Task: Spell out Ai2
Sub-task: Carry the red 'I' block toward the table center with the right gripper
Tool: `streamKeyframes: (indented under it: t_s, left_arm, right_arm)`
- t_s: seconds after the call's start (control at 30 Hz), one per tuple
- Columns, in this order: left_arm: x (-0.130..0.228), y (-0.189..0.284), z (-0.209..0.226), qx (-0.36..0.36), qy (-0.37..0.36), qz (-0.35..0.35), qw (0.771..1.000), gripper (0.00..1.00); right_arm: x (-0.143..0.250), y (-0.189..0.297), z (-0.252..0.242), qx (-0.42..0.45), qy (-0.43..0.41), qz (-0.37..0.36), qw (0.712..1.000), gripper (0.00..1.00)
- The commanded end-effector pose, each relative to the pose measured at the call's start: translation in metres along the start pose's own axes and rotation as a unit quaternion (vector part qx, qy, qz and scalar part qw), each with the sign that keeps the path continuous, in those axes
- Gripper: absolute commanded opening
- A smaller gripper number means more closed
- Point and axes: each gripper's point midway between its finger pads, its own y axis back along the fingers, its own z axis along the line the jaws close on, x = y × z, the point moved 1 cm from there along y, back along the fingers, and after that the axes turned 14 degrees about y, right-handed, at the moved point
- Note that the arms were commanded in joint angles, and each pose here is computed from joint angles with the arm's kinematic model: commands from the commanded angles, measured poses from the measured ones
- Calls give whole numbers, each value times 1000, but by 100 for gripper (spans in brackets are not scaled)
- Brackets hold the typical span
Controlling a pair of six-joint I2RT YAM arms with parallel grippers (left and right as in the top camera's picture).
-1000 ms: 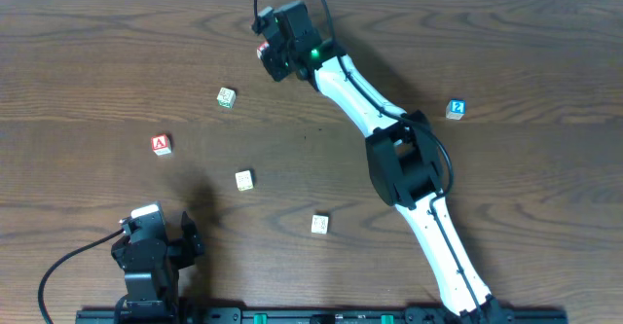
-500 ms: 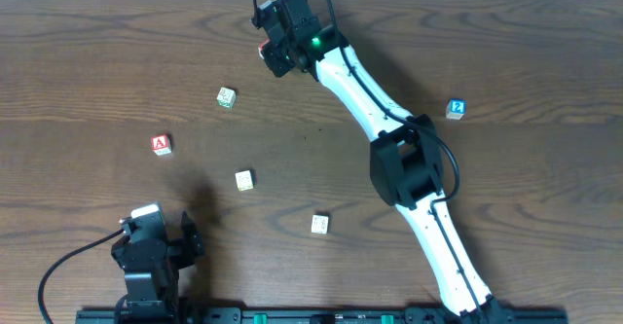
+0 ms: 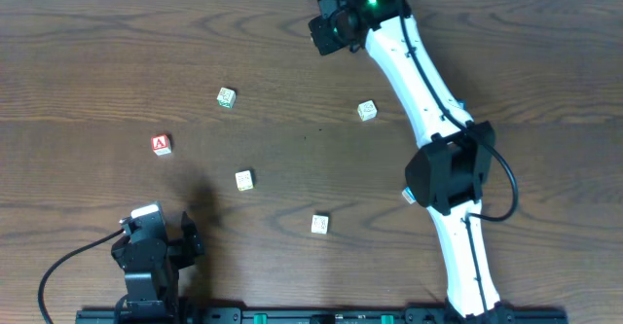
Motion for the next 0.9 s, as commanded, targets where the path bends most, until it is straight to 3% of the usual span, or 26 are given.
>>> streamKeyframes:
  t_s: [0.0,0.2,0.57,0.73,0.87]
  left_arm:
    - [8,-3,4,-9,-9,12,1000,95]
    - [8,-3,4,-9,-9,12,1000,96]
    - [8,-3,4,-9,-9,12,1000,95]
    - [8,-3,4,-9,-9,12,1000,95]
    - [8,-3,4,-9,-9,12,1000,95]
  right_arm:
    - [-12,24,-2,17,-3,-19,1000,1]
    - [-6,50,0,17,-4,-14,1000,1]
    - [58,78,10,49,-21,12,999,1]
    - [99,45,39,75,-116,40,990,1]
    - [114,12,76,65,-120,27,990,1]
